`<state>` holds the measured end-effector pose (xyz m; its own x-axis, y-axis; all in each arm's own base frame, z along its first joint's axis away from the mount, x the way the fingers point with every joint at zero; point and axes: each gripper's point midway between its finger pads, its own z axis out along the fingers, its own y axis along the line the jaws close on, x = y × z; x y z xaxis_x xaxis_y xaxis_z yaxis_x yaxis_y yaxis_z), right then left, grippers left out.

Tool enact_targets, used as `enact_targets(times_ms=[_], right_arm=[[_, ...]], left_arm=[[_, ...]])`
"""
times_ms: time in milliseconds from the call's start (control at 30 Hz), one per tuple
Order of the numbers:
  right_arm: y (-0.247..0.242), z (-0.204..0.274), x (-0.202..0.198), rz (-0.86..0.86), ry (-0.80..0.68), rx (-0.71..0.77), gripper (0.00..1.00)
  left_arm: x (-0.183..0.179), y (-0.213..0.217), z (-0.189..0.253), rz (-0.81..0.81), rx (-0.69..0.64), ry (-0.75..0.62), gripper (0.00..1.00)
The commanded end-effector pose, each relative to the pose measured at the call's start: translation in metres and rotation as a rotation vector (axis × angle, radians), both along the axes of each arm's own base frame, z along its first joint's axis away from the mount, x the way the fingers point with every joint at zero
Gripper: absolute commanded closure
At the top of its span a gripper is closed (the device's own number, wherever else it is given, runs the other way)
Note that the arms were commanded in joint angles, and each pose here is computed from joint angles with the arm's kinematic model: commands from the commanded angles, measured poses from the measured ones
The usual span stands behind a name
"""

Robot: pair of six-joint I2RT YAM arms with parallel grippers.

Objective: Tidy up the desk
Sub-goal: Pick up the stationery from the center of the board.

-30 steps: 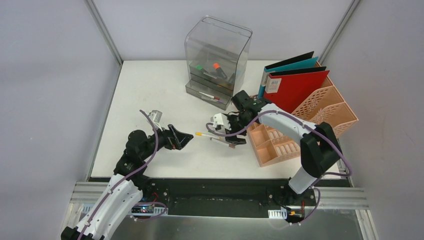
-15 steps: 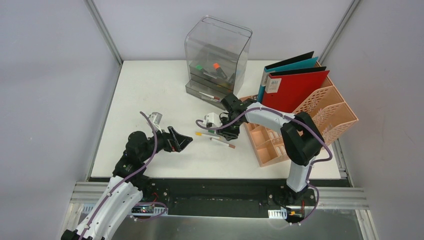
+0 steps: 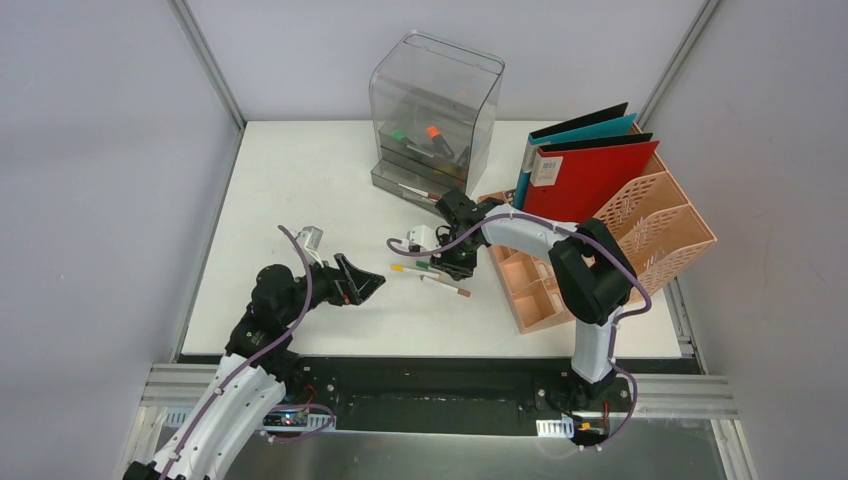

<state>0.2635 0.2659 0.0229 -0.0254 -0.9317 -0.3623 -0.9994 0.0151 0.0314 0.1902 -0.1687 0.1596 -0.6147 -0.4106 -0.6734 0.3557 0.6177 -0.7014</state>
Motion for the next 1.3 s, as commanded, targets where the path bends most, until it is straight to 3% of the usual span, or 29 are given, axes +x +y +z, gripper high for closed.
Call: enact_targets(times_ms=[0, 233, 567, 1000, 1267], right_arm=[[0.006, 0.004, 0.011, -0.032, -0.051, -0.015, 0.65], [0.006, -0.003, 0.014, -0.061, -0.066, -0.048, 0.68], [0.017, 0.018, 0.013, -0.136, -0.042, 0.001, 1.0], [0.033, 0.088, -0.003, -0.171, 0.048, 0.235, 1.0], [0.038, 0.153, -0.046, -0.047, 0.26, 0.475, 1.0]], left_arm=[[-0.003, -0.002, 0.006, -0.01, -0.037, -0.013, 0.02], [-0.005, -0.004, 0.006, -0.016, -0.058, 0.005, 0.02], [-0.007, -0.02, 0.033, -0.062, -0.271, -0.013, 0.02], [-0.006, -0.024, 0.055, -0.073, -0.428, -0.016, 0.02], [-0.009, -0.026, 0.082, -0.111, -0.501, -0.087, 0.01]])
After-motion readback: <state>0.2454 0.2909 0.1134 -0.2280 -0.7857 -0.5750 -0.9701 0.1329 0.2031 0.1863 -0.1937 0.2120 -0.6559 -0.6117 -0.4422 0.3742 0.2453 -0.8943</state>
